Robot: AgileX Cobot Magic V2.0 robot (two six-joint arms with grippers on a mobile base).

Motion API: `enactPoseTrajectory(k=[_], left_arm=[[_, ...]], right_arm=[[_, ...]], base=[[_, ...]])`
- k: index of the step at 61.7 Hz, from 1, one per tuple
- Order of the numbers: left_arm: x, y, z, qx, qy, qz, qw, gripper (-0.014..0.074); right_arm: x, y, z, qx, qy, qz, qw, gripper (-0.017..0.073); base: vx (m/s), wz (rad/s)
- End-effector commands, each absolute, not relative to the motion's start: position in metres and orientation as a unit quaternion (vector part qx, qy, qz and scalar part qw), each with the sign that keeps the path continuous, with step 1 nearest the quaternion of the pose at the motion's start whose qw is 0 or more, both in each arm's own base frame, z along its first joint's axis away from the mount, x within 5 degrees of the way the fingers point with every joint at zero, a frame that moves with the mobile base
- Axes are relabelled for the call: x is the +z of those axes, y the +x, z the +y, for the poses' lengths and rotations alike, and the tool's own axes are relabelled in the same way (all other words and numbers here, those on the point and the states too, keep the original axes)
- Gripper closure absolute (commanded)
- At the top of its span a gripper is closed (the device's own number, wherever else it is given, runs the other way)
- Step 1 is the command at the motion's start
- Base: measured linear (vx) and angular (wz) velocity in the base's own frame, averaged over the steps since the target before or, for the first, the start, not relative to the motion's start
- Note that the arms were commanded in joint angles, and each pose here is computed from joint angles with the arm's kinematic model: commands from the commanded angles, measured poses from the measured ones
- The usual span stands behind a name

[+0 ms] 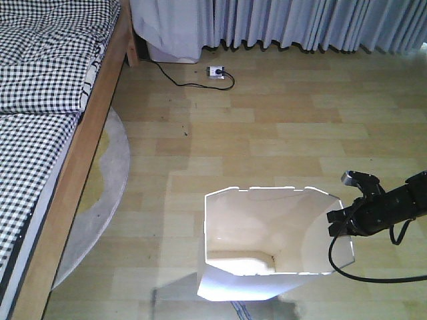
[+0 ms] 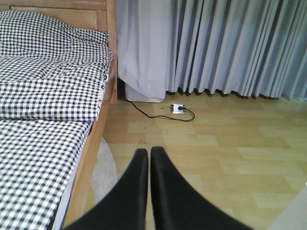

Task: Move trash bin to bedside with robot
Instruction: 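Carry the bin with the right gripper as the base drives beside the bed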

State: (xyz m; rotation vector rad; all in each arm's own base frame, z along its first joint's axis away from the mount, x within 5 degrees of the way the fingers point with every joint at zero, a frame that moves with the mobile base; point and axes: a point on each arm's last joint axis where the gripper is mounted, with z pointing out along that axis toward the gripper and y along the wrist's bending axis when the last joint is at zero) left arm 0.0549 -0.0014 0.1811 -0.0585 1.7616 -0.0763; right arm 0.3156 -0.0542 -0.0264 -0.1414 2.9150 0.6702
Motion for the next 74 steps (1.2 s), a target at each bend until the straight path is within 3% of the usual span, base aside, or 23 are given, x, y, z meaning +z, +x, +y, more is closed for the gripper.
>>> enactPoseTrajectory(k=[1, 74], left_arm=[[0.1818, 0.0555, -0.0016, -0.039, -0.027, 0.750, 0.660, 0.0599], [0.1818, 0.0555, -0.0016, -0.039, -0.027, 0.750, 0.660, 0.0599]], right_arm=[[0.0065, 0.3251, -0.0433, 0.305, -0.045, 0.946, 0.100, 0.0564], [0.0065, 0.3251, -0.0433, 0.305, -0.045, 0.946, 0.100, 0.0564]], base=[[0.25, 0.05], [0.24, 0.03]])
